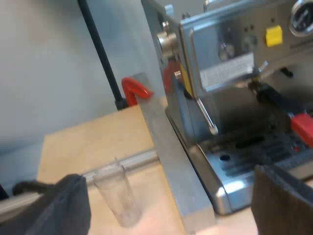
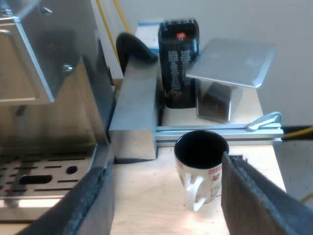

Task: Put the handle in the coffee machine

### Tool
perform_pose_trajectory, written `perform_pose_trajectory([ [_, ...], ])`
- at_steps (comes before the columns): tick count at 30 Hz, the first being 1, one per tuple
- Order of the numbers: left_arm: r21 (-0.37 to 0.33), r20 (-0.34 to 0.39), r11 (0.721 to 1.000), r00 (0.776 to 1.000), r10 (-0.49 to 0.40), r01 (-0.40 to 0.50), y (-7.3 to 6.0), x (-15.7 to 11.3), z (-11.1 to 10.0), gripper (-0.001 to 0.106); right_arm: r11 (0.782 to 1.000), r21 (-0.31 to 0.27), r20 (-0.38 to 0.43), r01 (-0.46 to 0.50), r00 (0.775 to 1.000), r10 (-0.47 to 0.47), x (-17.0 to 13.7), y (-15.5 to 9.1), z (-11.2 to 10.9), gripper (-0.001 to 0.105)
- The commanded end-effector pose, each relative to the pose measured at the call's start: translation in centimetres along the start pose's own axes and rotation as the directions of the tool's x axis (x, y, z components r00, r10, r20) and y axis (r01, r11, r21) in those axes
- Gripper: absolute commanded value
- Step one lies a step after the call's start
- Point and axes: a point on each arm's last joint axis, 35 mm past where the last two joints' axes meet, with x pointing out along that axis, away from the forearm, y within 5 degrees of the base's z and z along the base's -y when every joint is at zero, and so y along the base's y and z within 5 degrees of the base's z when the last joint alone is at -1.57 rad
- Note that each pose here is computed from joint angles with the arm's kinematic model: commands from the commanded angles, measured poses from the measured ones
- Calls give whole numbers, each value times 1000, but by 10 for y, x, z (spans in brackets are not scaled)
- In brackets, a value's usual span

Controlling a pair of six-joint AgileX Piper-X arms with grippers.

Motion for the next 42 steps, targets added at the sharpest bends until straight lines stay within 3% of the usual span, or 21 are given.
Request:
perform_pose_trajectory([
  [1,-41,-95,999,995,-1,-3,1,8,-13,69,1000,-10,18,10,1000,-10,-15,7,-14,52],
  [4,-65,-185,998,983,-3,-9,-1,1,-20,69,1000,20,-60,-13,998,14,-16,10,-22,52],
  [6,-68,-197,998,980,-7,-7,-1,2,-22,69,999,22,-62,-24,998,26,-13,11,-25,52],
  [9,-70,-172,997,985,12,-25,1,7,-21,69,1000,19,-48,-20,999,21,-12,10,-24,52],
  [11,-131,-131,987,989,72,-89,4,13,-19,69,1000,11,-13,-10,1000,10,-12,9,-20,52],
  [14,-146,-73,982,991,110,-119,8,23,-17,69,1000,12,22,0,1000,-1,-10,8,-17,52],
  [18,-141,-35,983,993,112,-116,12,39,-22,69,998,67,13,-3,1000,2,-3,8,-22,52],
  [26,-139,-166,982,980,106,-130,18,73,-62,69,994,106,-137,-35,989,49,12,13,-49,52],
  [30,-141,-190,981,976,104,-132,19,79,-70,69,992,121,-195,-47,978,70,20,15,-62,52],
  [42,-138,-190,982,976,104,-132,19,79,-70,69,991,127,-193,-41,979,66,21,15,-63,52],
])
